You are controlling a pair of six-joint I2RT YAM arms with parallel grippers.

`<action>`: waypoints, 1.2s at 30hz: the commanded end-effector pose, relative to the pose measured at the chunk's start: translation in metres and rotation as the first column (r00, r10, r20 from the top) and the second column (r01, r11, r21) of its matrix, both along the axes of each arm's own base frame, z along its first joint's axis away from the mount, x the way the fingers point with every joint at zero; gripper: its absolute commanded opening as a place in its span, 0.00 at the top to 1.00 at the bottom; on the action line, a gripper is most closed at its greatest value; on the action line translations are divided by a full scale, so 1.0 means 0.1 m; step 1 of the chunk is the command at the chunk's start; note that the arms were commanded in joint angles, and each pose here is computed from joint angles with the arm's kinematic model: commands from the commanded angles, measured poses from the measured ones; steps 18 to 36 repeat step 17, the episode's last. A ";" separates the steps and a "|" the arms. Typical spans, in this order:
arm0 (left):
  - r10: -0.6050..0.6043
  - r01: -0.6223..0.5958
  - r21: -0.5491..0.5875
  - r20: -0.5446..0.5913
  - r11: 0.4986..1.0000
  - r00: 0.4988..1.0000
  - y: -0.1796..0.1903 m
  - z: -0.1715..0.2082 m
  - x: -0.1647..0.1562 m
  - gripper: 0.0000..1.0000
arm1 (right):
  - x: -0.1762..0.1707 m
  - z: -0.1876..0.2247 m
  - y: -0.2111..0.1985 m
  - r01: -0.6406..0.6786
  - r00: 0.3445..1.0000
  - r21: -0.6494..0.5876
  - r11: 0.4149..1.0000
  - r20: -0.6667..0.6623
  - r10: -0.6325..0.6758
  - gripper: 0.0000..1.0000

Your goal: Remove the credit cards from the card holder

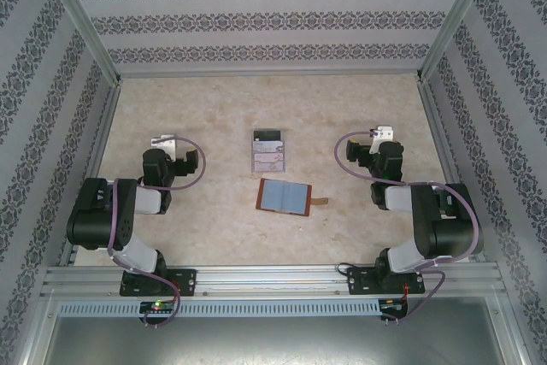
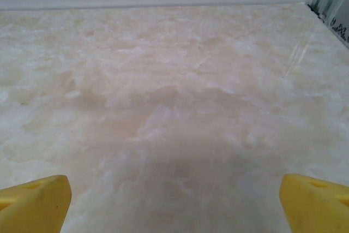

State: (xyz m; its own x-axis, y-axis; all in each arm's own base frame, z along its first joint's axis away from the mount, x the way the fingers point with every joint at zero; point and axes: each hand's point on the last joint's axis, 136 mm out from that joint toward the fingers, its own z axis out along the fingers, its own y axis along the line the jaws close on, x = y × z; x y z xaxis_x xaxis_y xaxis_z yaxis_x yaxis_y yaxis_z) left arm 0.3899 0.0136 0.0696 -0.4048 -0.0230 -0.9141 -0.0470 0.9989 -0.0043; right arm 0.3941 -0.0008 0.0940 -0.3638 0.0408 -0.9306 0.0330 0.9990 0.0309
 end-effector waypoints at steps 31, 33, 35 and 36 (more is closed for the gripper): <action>-0.150 0.149 0.016 0.098 0.989 0.984 -0.27 0.20 0.04 0.00 | 0.03 0.10 0.04 -0.023 0.999 -0.021 1.000 0.048 0.024 0.02; -0.150 0.149 0.016 0.098 0.989 0.984 -0.27 0.20 0.04 0.00 | 0.03 0.10 0.04 -0.023 0.999 -0.021 1.000 0.048 0.024 0.02; -0.150 0.149 0.016 0.098 0.989 0.984 -0.27 0.20 0.04 0.00 | 0.03 0.10 0.04 -0.023 0.999 -0.021 1.000 0.048 0.024 0.02; -0.150 0.149 0.016 0.098 0.989 0.984 -0.27 0.20 0.04 0.00 | 0.03 0.10 0.04 -0.023 0.999 -0.021 1.000 0.048 0.024 0.02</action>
